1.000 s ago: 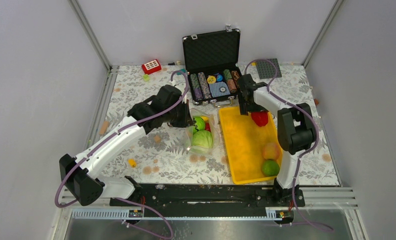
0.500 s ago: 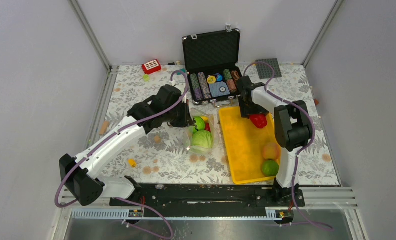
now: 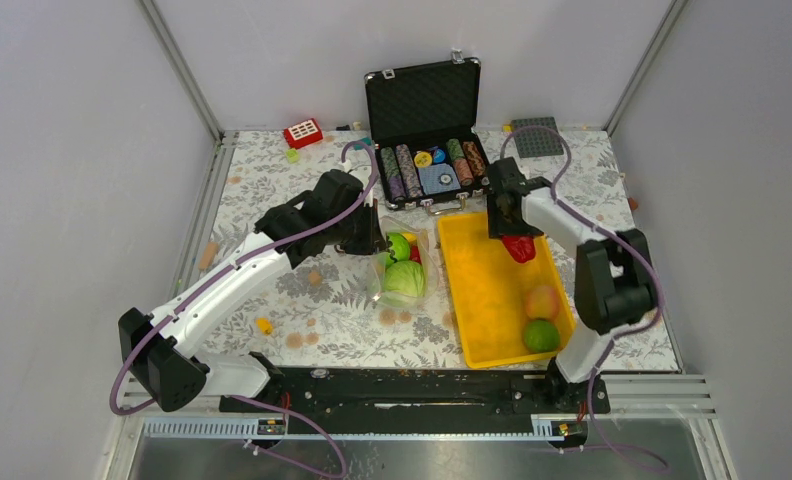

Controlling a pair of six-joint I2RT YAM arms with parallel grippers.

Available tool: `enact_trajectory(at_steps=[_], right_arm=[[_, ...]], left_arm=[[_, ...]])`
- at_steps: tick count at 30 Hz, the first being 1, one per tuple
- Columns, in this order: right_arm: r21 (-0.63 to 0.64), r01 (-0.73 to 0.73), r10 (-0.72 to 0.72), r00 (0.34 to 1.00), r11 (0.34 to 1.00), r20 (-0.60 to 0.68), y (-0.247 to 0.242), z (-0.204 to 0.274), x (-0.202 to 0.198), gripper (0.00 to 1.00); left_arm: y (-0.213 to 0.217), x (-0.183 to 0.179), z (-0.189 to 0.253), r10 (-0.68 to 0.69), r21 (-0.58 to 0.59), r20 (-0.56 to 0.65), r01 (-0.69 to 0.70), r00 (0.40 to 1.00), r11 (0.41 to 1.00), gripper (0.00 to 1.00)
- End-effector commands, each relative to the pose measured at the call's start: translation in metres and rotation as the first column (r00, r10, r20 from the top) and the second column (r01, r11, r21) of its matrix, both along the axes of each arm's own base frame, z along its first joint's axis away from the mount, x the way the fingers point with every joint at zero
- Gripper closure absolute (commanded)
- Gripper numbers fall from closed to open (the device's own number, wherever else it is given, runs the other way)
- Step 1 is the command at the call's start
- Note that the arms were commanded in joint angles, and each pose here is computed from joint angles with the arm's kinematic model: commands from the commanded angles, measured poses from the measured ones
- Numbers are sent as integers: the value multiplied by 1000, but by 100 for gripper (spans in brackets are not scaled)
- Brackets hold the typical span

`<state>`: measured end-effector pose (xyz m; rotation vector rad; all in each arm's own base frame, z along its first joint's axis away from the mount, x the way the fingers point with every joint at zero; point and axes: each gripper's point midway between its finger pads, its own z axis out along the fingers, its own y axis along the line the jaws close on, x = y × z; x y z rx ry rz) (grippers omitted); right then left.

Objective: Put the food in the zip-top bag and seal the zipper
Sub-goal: Pick up the fake vegetable from the bin, then place the fake vegetable in the zipper food storage bag.

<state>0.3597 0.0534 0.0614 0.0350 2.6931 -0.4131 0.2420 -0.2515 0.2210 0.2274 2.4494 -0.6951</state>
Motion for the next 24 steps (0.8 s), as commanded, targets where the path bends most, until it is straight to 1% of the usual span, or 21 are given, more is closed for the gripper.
enact_trajectory(at_steps=[1, 4, 5, 7, 8, 10, 11, 12, 13, 16, 17, 18, 20, 22, 24], right_arm=[[166, -24, -9, 980, 986, 198, 16, 52, -3, 57], [298, -118, 23, 953, 947, 303, 36, 80, -13, 59], [342, -159, 36, 940, 926, 339, 44, 91, -17, 59], [431, -268, 68, 903, 862, 425, 63, 118, -27, 60], [477, -334, 85, 879, 813, 469, 76, 132, -33, 60], [539, -479, 128, 818, 693, 561, 101, 162, -51, 61], [563, -565, 154, 775, 604, 613, 116, 181, -64, 62], [570, -627, 170, 737, 531, 654, 127, 195, -75, 63], [551, -695, 170, 679, 463, 714, 135, 217, -86, 64], [514, -809, 195, 574, 285, 795, 160, 249, -120, 65], [501, -832, 207, 547, 238, 811, 168, 256, -131, 65], [464, -866, 216, 496, 185, 841, 178, 267, -141, 65], [419, -904, 250, 426, 84, 869, 197, 279, -161, 65], [396, -918, 279, 379, -7, 883, 215, 287, -178, 67], [398, -915, 304, 362, -66, 881, 229, 289, -186, 68]], left_arm=[[-6, 12, 27, 10, -59, 76, -5, 997, 998, 100], [-8, 12, 27, 8, -61, 70, -3, 998, 998, 100], [-8, 12, 27, 8, -62, 68, -3, 998, 998, 100], [-9, 12, 27, 7, -63, 67, -3, 998, 998, 100], [-9, 12, 27, 8, -64, 67, -4, 998, 998, 100], [-9, 13, 26, 9, -62, 66, -5, 998, 998, 100], [-9, 12, 26, 9, -63, 65, -5, 998, 998, 100], [-9, 12, 26, 8, -63, 64, -4, 998, 998, 100], [-9, 12, 26, 7, -63, 62, -3, 998, 998, 100], [-9, 11, 25, 5, -63, 59, -1, 998, 998, 100], [-9, 11, 25, 5, -63, 59, -1, 998, 998, 100], [-9, 11, 24, 7, -64, 57, -3, 998, 998, 100], [-8, 10, 24, 9, -64, 55, -6, 998, 998, 100], [-8, 9, 25, 10, -68, 56, -6, 998, 998, 100], [-7, 9, 25, 13, -68, 57, -9, 998, 998, 100]])
